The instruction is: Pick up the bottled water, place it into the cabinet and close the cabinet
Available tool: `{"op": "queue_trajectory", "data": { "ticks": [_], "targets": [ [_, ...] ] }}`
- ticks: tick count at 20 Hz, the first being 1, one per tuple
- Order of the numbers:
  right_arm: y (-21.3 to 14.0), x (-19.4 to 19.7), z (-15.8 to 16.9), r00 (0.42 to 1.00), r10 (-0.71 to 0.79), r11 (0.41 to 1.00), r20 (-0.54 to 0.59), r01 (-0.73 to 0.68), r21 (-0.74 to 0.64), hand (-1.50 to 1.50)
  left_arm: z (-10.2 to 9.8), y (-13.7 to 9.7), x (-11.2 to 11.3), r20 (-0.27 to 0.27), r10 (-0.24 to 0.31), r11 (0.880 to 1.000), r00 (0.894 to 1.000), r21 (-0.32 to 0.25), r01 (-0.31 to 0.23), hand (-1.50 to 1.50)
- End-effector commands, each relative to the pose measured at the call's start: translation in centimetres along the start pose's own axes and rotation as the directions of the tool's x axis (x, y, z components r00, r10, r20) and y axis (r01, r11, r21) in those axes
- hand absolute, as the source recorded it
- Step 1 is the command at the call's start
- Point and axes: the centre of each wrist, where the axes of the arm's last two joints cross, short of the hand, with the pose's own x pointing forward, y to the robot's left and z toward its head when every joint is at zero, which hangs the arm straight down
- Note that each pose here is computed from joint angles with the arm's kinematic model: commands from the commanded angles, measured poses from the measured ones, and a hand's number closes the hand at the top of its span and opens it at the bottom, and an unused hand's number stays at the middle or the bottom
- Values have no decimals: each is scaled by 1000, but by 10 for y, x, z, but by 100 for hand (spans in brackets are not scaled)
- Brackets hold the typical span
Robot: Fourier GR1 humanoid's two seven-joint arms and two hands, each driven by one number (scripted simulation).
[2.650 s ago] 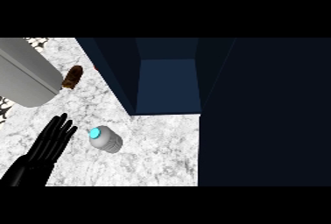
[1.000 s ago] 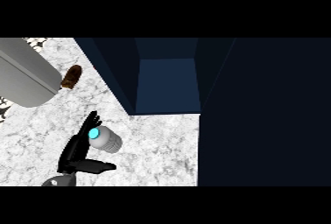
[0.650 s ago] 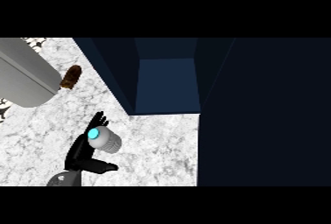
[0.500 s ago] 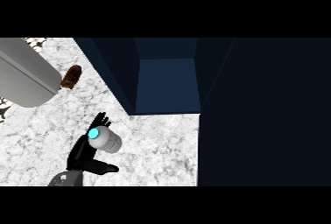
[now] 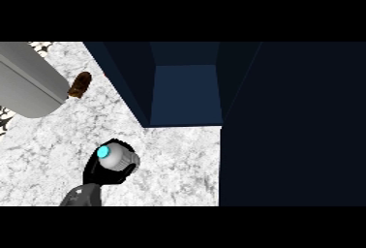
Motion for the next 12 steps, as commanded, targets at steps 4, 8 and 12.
{"op": "queue_trajectory", "data": {
  "ticks": [4,8,12],
  "targets": [
    [37,46,2,997,-22,1000,77,20,22,-150,13,3,-7,74,43,997,996,-68,-38,150],
    [33,40,-3,997,-33,999,77,30,40,-150,-1,2,5,185,-27,999,982,31,22,150],
    [15,35,-1,997,-29,999,65,28,16,-150,10,41,33,266,-60,971,962,240,-6,150]
  ]
}}
